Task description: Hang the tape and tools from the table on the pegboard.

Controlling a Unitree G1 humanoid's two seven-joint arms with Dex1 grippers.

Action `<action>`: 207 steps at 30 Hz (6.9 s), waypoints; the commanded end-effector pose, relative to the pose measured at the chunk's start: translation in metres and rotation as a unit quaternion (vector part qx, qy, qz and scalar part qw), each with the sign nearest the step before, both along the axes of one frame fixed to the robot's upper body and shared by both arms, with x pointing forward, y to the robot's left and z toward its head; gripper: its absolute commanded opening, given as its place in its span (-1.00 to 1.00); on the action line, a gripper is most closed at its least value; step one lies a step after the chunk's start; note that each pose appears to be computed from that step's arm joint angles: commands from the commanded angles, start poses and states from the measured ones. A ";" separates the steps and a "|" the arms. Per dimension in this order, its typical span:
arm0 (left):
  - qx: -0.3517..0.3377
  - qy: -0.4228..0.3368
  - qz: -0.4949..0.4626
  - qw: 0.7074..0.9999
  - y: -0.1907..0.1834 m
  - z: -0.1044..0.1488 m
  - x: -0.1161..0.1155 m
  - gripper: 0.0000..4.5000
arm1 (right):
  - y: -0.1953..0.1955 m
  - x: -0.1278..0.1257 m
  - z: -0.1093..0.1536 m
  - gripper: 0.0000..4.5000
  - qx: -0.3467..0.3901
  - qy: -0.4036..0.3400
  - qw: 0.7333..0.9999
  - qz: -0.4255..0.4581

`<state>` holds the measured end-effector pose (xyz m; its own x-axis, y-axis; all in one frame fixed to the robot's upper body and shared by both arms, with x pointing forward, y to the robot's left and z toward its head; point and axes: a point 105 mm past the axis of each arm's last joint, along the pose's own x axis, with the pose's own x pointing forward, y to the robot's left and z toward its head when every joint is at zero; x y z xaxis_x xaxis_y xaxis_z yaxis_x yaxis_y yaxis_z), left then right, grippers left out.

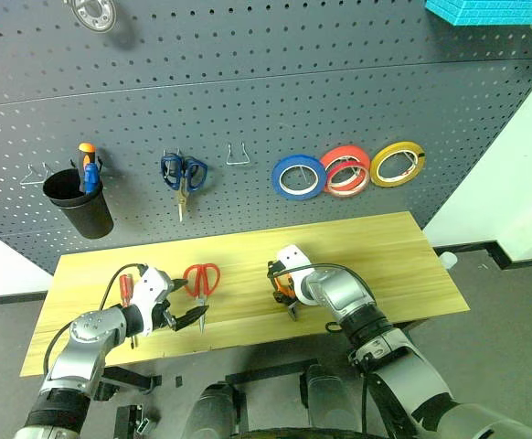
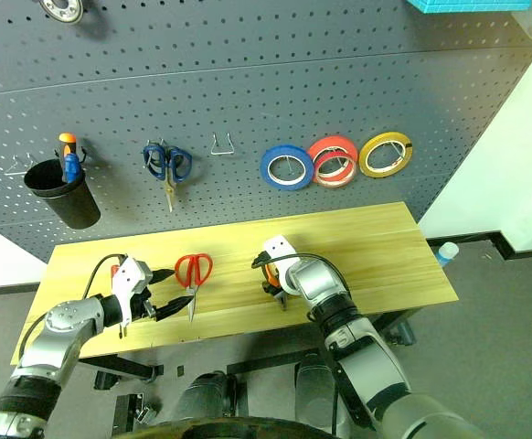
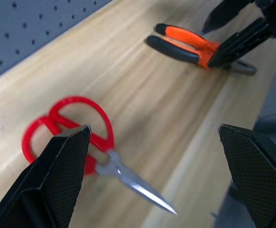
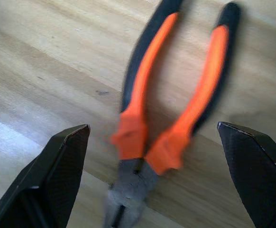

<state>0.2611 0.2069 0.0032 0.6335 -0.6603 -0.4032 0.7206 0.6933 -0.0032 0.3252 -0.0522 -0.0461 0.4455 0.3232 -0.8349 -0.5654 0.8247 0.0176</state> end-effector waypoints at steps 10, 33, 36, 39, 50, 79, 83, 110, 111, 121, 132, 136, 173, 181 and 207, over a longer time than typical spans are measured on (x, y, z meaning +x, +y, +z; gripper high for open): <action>-0.024 -0.042 0.022 0.999 0.003 0.023 -0.001 1.00 | 0.002 0.021 -0.003 0.92 -0.036 -0.031 0.998 -0.037; -0.137 -0.175 0.118 0.968 0.024 0.080 -0.009 1.00 | 0.025 0.015 0.092 0.21 0.072 -0.272 0.927 0.248; -0.154 -0.204 0.138 0.957 0.029 0.091 -0.010 1.00 | 0.027 0.013 0.119 0.21 0.109 -0.303 0.909 0.264; -0.152 -0.257 0.161 0.941 0.036 0.105 -0.005 1.00 | 0.036 0.009 0.149 0.21 0.143 -0.350 0.879 0.290; -0.162 -0.407 0.200 0.877 0.036 0.158 0.010 1.00 | 0.056 0.013 0.297 0.21 0.305 -0.528 0.744 0.274; -0.173 -0.343 0.193 0.903 -0.005 0.135 -0.029 1.00 | 0.077 0.066 0.357 0.21 0.374 -0.631 0.656 0.179; -0.175 -0.341 0.193 0.903 -0.007 0.136 -0.029 1.00 | 0.075 0.070 0.358 0.21 0.362 -0.652 0.647 0.160; -0.184 -0.383 0.167 0.890 -0.013 0.158 -0.026 1.00 | 0.054 0.093 0.326 0.99 0.260 -0.690 0.667 0.107; -0.185 -0.384 0.166 0.889 -0.013 0.158 -0.024 1.00 | 0.054 0.094 0.325 0.99 0.258 -0.689 0.669 0.106; -0.162 -0.376 0.176 0.895 -0.009 0.152 -0.016 1.00 | 0.030 0.076 0.337 0.99 0.221 -0.753 0.605 0.135; -0.127 -0.297 0.227 0.919 0.003 0.124 -0.021 1.00 | 0.000 0.013 0.316 0.99 0.214 -0.708 0.606 0.294; -0.104 -0.198 0.283 0.932 -0.003 0.082 -0.016 1.00 | -0.026 -0.020 0.262 0.99 0.247 -0.536 0.712 0.379; 0.108 0.247 0.400 0.876 -0.045 -0.051 0.055 1.00 | -0.102 -0.034 0.122 0.99 0.183 -0.311 0.875 0.323; 0.112 0.262 0.413 0.865 -0.049 -0.054 0.053 0.15 | -0.105 -0.035 0.118 1.00 0.186 -0.298 0.881 0.316; 0.027 -0.008 0.296 0.955 -0.024 0.038 0.050 -0.53 | -0.095 -0.023 0.138 1.00 0.177 -0.360 0.849 0.344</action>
<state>0.3103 0.1854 0.0158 0.8400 -0.0990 -0.5334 0.1243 0.9922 0.0117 0.2964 -0.1497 0.0732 0.3856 0.8782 -0.2830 -0.9080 0.3067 -0.2854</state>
